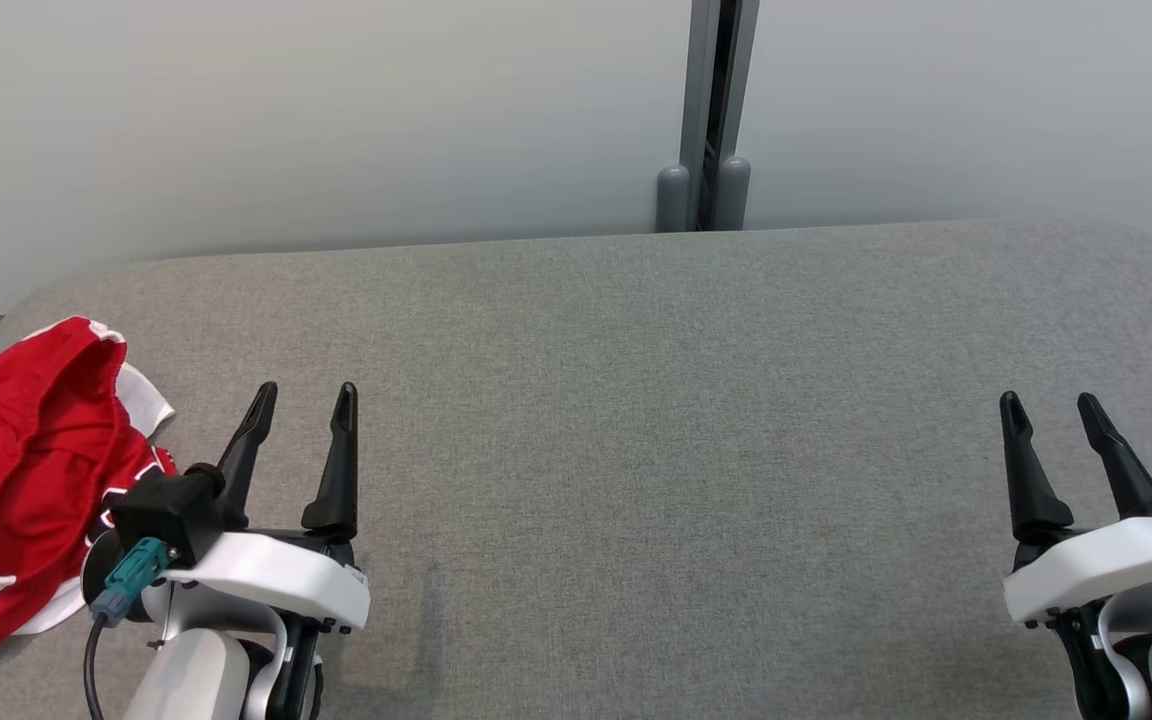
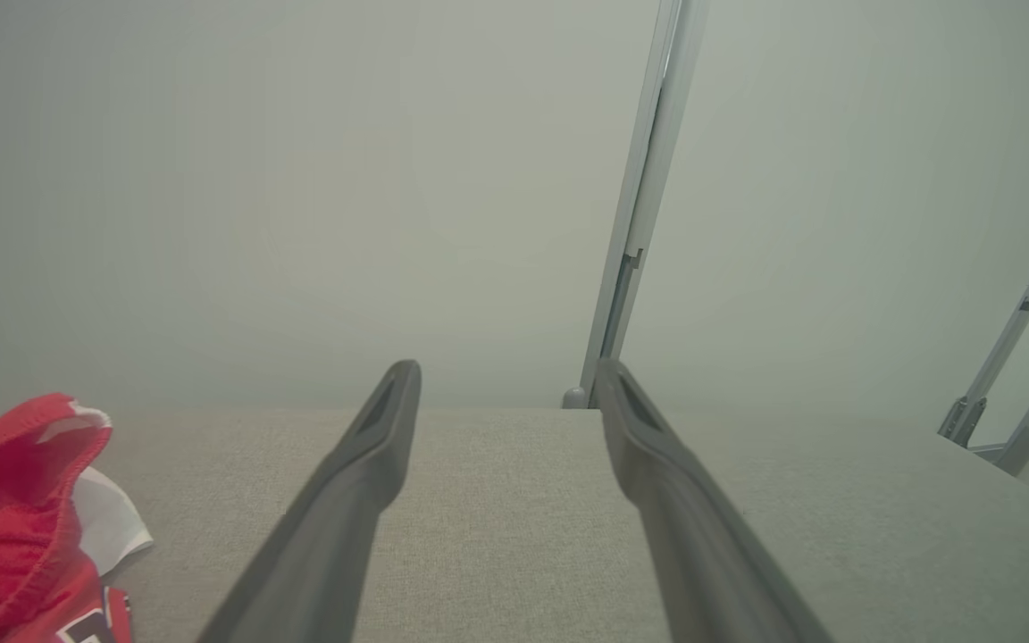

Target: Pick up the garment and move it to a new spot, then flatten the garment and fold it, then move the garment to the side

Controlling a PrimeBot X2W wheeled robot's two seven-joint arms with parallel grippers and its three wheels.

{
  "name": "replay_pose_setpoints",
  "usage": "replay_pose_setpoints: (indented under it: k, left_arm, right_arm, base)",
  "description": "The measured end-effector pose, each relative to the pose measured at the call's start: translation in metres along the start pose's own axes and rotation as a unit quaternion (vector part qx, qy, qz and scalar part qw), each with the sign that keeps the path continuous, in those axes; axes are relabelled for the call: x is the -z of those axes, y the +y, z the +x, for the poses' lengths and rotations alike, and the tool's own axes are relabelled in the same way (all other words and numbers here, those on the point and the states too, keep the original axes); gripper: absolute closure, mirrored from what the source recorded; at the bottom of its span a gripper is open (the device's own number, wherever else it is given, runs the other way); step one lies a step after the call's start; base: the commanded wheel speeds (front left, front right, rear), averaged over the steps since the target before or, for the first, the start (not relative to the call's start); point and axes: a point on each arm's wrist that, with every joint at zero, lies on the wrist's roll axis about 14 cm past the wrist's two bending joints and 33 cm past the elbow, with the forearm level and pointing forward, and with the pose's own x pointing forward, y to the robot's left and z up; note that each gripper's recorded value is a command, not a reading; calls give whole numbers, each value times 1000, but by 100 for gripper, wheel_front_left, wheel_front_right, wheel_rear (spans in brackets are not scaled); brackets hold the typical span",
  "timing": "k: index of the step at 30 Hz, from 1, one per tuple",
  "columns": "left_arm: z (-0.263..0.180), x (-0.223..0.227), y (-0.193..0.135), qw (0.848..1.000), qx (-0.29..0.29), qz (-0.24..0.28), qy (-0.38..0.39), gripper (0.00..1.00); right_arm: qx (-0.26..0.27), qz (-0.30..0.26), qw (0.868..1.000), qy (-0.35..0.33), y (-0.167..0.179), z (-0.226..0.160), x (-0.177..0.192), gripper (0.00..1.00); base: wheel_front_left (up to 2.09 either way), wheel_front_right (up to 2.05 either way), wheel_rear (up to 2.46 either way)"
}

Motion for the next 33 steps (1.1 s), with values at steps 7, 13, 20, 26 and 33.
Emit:
replay_pose_setpoints:
  k: [7,13,20,26,33]
  left_arm:
    - [-1,1,3,999,-4,32,4,0]
    - [-2,4,5,998,-4,53,12,0]
    - [-4,10,7,997,-8,65,27,0]
    - [-6,11,8,996,-8,85,32,0]
    - [-6,12,12,994,-12,101,39,0]
  right_arm:
    - [-4,-22,1000,1,3,1,3,0]
    - [-2,-32,999,5,5,0,6,0]
    - [3,-34,999,6,4,-2,9,0]
    - [4,-42,999,10,4,-3,11,0]
    - [1,-60,998,14,6,-4,14,0]
  base:
    - [0,0,0]
    - [0,0,0]
    - [0,0,0]
    - [0,0,0]
    - [0,0,0]
